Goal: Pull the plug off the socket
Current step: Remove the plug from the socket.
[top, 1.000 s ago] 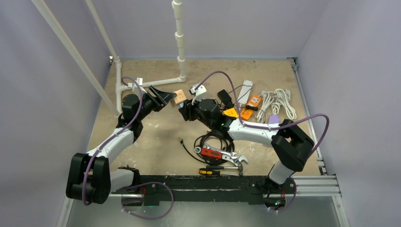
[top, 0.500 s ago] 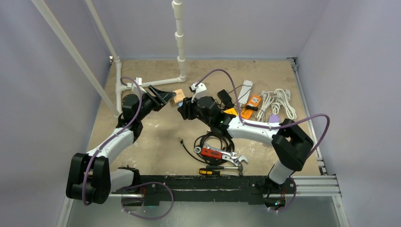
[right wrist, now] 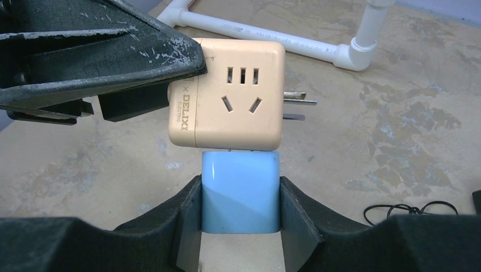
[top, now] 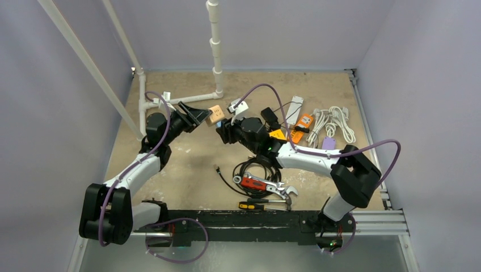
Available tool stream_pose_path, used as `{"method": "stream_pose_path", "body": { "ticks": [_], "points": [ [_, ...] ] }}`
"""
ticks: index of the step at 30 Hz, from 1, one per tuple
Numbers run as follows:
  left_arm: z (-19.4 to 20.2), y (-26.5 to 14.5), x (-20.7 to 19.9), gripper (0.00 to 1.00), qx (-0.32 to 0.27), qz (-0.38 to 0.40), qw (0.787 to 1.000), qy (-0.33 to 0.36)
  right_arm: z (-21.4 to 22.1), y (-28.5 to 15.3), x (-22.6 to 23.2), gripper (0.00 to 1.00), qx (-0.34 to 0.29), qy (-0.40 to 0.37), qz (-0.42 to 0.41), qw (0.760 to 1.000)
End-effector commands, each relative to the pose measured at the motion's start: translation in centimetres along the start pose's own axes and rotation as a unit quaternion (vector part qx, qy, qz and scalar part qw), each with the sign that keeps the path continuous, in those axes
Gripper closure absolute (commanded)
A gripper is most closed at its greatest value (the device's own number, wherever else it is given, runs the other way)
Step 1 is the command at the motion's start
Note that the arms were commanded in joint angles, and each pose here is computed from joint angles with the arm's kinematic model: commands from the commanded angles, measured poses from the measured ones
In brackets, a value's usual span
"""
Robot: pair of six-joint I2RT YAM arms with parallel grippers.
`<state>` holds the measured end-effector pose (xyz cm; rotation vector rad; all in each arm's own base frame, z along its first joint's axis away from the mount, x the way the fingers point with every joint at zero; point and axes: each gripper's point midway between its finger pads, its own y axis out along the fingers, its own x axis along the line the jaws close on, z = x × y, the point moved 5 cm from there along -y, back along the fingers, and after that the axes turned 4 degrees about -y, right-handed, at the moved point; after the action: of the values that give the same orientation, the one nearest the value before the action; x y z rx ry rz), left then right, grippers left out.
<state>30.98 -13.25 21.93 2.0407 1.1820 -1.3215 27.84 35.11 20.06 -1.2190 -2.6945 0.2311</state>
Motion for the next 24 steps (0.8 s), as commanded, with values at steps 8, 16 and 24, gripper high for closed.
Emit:
{"method": "stream_pose_path", "body": {
  "ticks": [8, 16, 24],
  "points": [
    [-2.7, 0.7, 0.1, 0.74, -0.056, -0.007, 0.998, 0.024, -6.5, -2.0, 1.8, 1.0, -0.102, 0.066, -0.016, 0.992],
    [-2.5, 0.9, 0.2, 0.45, -0.05, -0.004, 0.999, 0.023, -7.5, -2.0, 1.7, 1.0, -0.122, 0.076, -0.009, 0.99],
    [-2.2, 1.1, 0.5, 0.33, -0.038, -0.001, 0.999, 0.018, -8.7, -1.4, 2.0, 1.0, -0.136, 0.096, -0.009, 0.986]
  ]
}}
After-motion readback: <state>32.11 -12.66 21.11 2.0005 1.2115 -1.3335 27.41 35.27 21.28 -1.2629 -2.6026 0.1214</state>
